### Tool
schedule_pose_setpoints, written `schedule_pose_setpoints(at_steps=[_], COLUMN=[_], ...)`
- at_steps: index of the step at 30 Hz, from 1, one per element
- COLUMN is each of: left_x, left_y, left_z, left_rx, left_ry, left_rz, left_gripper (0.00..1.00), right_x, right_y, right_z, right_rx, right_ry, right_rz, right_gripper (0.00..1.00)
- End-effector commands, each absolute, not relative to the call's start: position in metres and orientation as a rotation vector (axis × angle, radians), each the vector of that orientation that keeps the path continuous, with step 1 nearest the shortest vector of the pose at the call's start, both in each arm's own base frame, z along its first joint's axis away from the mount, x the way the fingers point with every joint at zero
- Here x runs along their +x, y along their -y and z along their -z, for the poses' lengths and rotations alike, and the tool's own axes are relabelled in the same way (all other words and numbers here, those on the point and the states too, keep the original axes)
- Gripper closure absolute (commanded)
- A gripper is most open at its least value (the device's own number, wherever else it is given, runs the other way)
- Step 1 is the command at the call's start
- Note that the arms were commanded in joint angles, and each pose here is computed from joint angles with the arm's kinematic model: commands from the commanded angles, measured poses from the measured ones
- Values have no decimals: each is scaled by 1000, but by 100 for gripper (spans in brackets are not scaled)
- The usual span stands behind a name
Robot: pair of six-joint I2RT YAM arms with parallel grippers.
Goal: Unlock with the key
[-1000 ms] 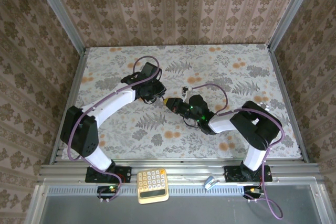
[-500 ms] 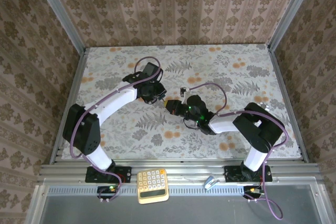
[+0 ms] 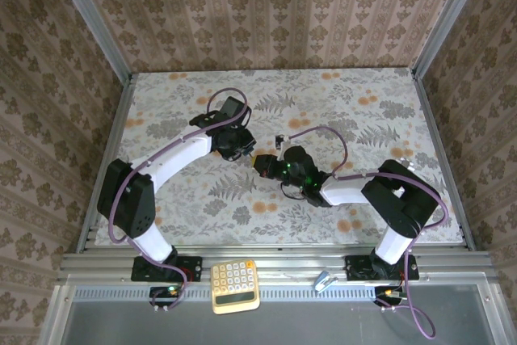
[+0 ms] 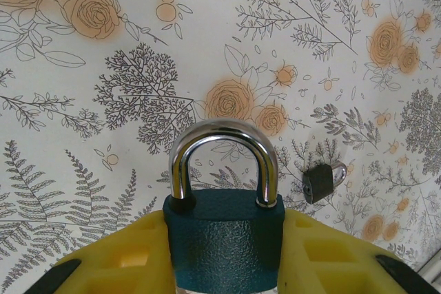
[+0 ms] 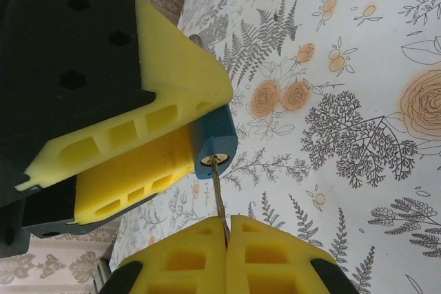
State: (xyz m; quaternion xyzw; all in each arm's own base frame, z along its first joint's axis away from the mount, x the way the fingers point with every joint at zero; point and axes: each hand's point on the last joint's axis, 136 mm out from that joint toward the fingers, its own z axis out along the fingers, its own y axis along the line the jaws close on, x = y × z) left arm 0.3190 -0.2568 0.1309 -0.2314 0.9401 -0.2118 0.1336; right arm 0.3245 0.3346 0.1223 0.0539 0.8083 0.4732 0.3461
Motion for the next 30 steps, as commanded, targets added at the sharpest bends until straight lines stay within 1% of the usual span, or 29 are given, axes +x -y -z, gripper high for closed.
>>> schedule_pose_setpoints(at_steps=[1, 8, 11, 14, 17, 30], left_x=[305, 304, 304, 305, 305, 308], left_y=[265, 272, 270, 265, 257, 245], left_z=[-139, -138, -138, -139, -142, -147], left_rx=[-648, -615, -614, -626, -633, -664], left_ry=[-2768, -2785, -2777, -2753, -2743, -2718], left_rz=[643, 669, 676, 667, 634, 633], left_gripper=[71, 71, 71, 71, 71, 71], right_x=[340, 341, 342, 345, 345, 342], right_y=[-335, -339, -339, -336, -334, -336], right_z=[-148, -143, -144, -139, -132, -134], right_rx=[167, 135, 165, 221, 226, 226], right_ry=[-2000, -2031, -2022, -2011, -2020, -1941], right_rz=[-1223, -1222, -1285, -1347, -1340, -1437], right_gripper=[100, 100, 100, 100, 100, 100])
